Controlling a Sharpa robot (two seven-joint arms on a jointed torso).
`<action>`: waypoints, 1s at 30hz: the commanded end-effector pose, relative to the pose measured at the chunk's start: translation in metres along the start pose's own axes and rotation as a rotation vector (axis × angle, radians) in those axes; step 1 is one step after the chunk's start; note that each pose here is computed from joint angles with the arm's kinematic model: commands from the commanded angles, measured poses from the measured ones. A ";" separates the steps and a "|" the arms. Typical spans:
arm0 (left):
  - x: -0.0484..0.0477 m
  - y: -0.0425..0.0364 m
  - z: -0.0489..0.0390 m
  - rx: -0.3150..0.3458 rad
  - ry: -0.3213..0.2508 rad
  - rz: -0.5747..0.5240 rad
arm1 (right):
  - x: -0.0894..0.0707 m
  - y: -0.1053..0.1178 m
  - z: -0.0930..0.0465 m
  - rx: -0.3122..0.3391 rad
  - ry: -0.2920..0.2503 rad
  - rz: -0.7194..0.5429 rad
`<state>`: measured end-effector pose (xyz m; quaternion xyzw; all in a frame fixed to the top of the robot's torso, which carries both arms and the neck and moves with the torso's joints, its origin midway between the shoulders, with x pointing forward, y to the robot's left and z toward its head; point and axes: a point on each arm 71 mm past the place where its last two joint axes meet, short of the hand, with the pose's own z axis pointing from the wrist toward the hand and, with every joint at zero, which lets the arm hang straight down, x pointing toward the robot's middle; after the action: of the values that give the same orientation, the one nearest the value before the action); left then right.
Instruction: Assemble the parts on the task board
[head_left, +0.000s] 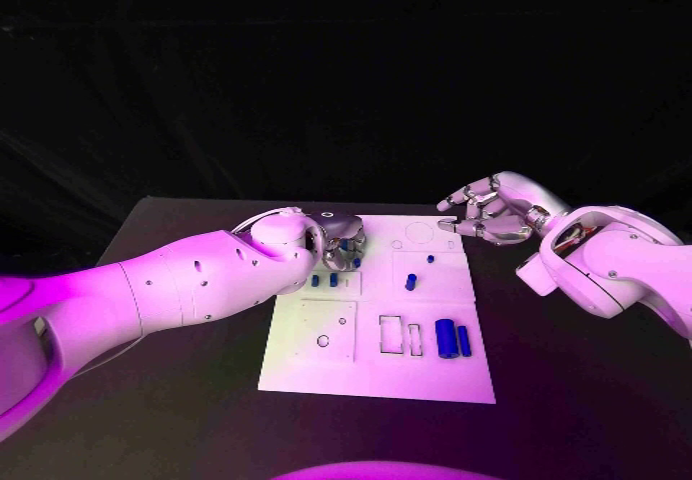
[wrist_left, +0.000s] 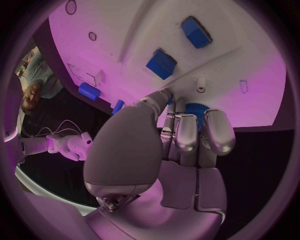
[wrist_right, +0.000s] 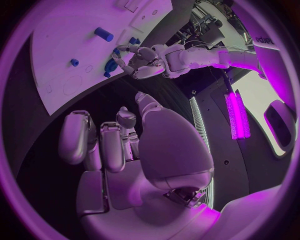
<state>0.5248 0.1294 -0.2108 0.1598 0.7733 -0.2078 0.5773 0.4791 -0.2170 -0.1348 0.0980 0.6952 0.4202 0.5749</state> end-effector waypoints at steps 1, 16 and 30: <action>0.0039 -0.0031 0.0008 0.022 0.039 -0.003 | 0.001 0.001 0.000 -0.006 0.001 0.001; 0.0038 -0.0051 0.0013 0.040 0.021 -0.016 | 0.001 0.001 0.000 -0.005 0.002 0.000; 0.0040 -0.0049 0.0013 0.039 0.025 -0.025 | 0.001 0.001 0.000 -0.004 0.002 0.000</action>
<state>0.5242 0.1267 -0.2115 0.1610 0.7743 -0.2213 0.5706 0.4791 -0.2166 -0.1348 0.0979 0.6953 0.4204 0.5747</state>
